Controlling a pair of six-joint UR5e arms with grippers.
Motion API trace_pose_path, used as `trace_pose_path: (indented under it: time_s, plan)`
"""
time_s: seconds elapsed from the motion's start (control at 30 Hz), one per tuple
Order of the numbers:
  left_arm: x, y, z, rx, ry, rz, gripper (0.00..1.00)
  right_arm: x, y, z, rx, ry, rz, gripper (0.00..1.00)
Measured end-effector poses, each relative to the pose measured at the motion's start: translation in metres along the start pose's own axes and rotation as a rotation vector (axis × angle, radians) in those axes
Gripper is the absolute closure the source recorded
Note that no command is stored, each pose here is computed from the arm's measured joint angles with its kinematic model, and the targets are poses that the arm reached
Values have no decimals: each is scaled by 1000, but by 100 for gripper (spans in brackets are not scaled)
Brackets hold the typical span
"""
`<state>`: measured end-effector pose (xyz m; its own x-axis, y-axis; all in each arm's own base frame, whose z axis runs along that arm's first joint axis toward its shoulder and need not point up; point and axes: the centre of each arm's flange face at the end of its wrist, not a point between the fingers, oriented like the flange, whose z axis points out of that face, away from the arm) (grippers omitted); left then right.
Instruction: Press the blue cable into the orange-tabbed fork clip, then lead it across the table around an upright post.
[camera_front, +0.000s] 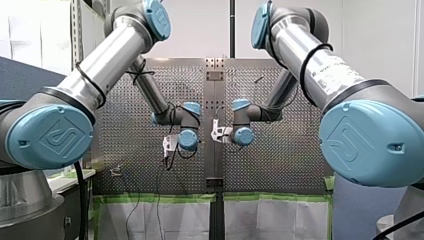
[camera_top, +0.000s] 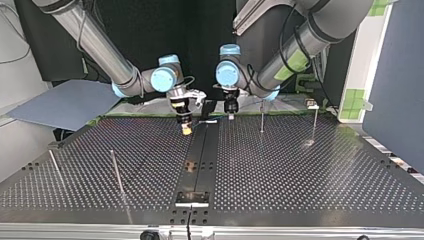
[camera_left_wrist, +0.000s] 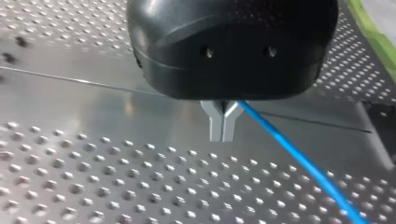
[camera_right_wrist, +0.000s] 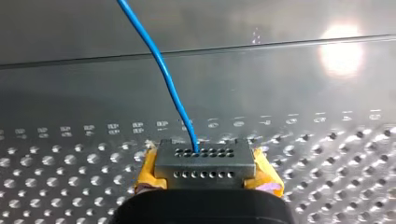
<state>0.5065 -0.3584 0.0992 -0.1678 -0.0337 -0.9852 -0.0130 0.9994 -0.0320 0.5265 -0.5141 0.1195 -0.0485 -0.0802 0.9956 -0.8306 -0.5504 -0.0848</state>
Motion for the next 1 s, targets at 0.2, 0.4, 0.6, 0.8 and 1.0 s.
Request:
trace_pose_path:
  time_s: [0.2, 0.4, 0.6, 0.8, 1.0]
  plan:
    - [-33, -6, -9, 10, -30, -18, 100, 28, -2, -2, 0, 22, 1, 100]
    - [-61, -10, -18, 22, -57, -32, 100, 59, -5, -5, 3, 51, 4, 100]
    - [-92, -15, -28, 35, -100, -53, 100, 84, -7, -9, 5, 66, 8, 100]
    - [-125, -15, -36, 42, -148, -81, 100, 106, -10, -15, 9, 74, 8, 100]
    - [-145, -14, -41, 45, -177, -97, 100, 133, -11, -21, 8, 93, 7, 100]
